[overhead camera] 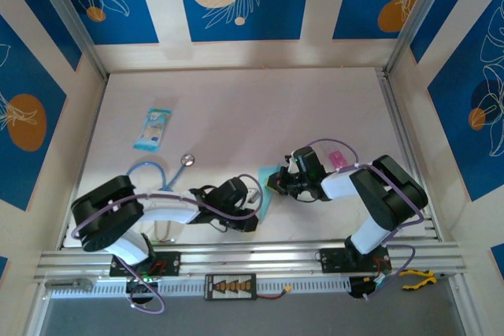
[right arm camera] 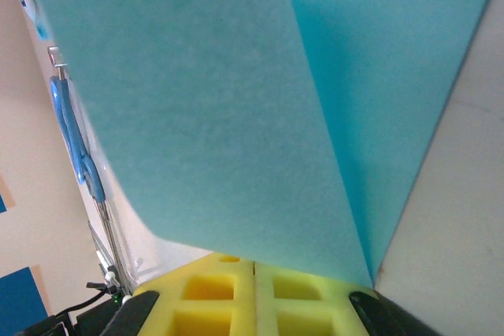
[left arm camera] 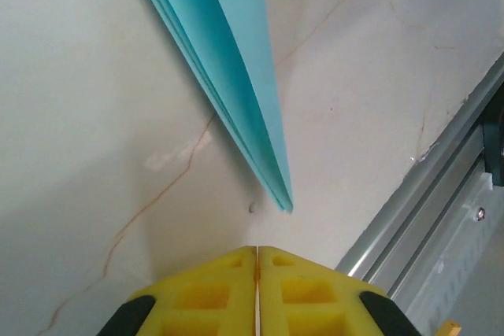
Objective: Fold a paper plane with a square sheet of paper (pick it up from the middle)
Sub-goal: Perform the fifth fold on the wing at the bottom-center of the table.
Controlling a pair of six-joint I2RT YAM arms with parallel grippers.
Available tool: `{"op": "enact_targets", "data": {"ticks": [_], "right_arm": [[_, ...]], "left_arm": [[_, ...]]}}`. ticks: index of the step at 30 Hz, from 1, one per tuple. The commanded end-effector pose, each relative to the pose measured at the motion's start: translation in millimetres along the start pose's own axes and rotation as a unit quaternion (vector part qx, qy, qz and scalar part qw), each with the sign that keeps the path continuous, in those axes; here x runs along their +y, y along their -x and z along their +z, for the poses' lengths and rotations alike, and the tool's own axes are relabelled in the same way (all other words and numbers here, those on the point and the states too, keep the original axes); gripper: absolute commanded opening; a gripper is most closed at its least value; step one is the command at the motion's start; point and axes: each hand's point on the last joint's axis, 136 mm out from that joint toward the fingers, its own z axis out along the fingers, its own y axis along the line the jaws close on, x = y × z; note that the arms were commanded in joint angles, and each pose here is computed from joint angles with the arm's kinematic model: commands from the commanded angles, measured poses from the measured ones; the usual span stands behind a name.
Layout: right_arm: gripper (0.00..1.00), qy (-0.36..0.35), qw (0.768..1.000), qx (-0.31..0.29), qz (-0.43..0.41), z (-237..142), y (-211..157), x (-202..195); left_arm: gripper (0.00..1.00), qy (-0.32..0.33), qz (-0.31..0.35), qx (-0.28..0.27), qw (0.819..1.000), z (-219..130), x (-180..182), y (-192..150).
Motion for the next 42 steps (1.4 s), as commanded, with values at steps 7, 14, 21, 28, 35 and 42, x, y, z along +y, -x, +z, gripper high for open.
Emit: {"op": "enact_targets", "data": {"ticks": [7,14,21,28,35,42], "right_arm": [[0.03,-0.108,0.992,0.026,0.063,1.1,-26.4,-57.5],[0.03,-0.107,0.992,0.026,0.064,1.7,-26.5,-56.0],[0.03,-0.107,0.992,0.026,0.064,1.1,-27.0,-55.3],[0.02,-0.110,0.991,0.025,0.066,0.0,-27.2,-57.3],[0.03,-0.109,0.991,0.024,0.067,0.0,-27.1,-56.8],[0.03,-0.108,0.992,0.024,0.067,-0.5,-26.9,-55.6]], "left_arm": [[0.08,0.016,-0.021,-0.100,0.995,-20.2,-3.3,73.9],[0.09,-0.001,-0.054,-0.109,0.993,-2.3,2.8,108.9],[0.12,-0.012,-0.056,-0.104,0.993,7.3,-0.2,114.4],[0.12,-0.032,-0.046,-0.109,0.992,-0.6,-11.5,115.7],[0.09,-0.046,-0.051,-0.086,0.994,11.0,-13.1,108.9],[0.08,0.017,-0.063,-0.059,0.996,24.8,17.6,94.4]]}}
